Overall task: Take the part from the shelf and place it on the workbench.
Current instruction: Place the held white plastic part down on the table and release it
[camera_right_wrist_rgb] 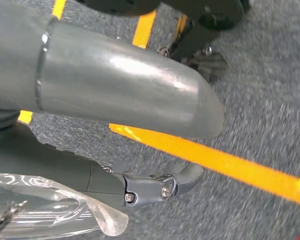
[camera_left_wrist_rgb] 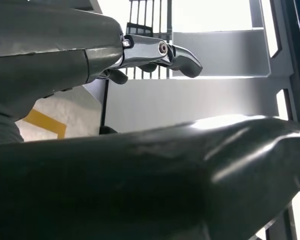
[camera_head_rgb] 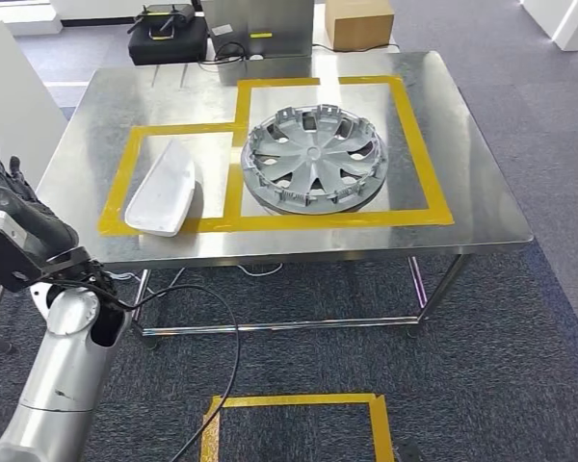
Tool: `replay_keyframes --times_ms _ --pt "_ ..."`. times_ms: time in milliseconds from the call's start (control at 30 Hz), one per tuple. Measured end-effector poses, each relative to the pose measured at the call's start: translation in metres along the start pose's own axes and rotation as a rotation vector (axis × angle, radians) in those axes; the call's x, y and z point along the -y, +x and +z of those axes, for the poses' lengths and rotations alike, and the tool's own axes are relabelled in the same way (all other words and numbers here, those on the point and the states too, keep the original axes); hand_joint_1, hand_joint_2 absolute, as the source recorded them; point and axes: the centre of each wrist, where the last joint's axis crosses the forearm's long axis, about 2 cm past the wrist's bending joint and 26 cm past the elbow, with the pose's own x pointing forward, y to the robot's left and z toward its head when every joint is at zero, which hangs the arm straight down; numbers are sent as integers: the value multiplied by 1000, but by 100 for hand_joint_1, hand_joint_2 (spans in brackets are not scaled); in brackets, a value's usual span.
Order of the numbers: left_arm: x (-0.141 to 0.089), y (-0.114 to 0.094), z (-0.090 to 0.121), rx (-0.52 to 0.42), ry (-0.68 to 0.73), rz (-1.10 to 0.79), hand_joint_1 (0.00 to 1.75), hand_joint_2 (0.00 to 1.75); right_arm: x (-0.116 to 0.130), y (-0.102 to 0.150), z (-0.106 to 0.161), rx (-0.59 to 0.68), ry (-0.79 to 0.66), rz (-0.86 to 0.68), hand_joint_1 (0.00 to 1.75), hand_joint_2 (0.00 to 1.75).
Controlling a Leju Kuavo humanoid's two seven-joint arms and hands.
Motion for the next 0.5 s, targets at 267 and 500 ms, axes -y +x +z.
replay_keyframes --times_ms 267,500 --pt "-10 -2 -2 12 20 -21 0 0 -2 1 0 2 4 -2 0 0" --pt "-10 1 -7 30 23 -27 0 0 0 1 0 12 -1 -1 0 0"
